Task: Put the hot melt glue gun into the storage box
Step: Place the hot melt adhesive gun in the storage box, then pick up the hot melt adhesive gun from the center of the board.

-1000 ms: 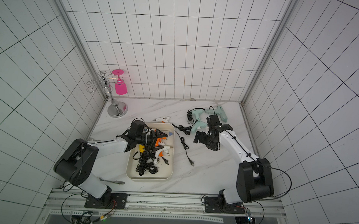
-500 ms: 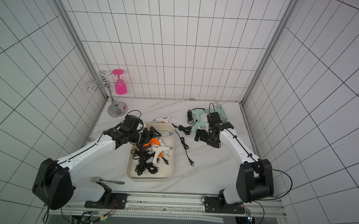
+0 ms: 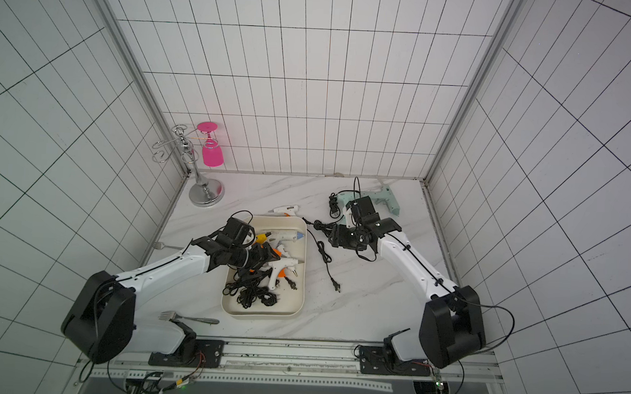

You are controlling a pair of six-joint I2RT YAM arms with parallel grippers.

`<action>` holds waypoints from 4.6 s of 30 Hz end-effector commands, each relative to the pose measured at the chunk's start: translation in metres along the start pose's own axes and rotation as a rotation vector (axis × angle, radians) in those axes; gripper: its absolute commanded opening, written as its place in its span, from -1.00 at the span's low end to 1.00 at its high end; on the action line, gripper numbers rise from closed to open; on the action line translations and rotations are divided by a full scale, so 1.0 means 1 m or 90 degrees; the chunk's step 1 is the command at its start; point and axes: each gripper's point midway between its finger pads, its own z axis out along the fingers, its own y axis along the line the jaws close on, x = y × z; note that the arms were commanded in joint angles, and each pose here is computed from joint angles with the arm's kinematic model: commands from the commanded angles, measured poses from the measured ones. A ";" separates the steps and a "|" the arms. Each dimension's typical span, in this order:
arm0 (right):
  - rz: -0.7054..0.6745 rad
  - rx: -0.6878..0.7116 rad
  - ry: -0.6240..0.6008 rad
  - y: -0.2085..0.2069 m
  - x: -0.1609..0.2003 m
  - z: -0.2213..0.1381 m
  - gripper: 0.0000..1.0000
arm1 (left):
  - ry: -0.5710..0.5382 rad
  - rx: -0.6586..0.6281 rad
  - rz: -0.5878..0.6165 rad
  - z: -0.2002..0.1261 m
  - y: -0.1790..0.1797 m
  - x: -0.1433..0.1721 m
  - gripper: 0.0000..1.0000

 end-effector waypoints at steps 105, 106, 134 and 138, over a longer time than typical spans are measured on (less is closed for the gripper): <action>0.118 0.329 0.092 -0.144 -0.062 0.147 -0.16 | -0.083 0.219 0.487 -0.018 -0.118 -0.018 -0.09; 0.115 0.328 0.101 -0.144 -0.057 0.148 -0.16 | -0.083 0.219 0.489 -0.019 -0.119 -0.018 -0.07; -0.095 0.450 0.034 -0.136 -0.024 -0.070 -0.60 | -0.203 0.071 0.526 -0.078 -0.153 -0.032 0.87; -0.204 0.282 -0.031 -0.064 -0.027 -0.086 -0.58 | -0.187 0.120 0.552 -0.091 -0.168 -0.016 0.91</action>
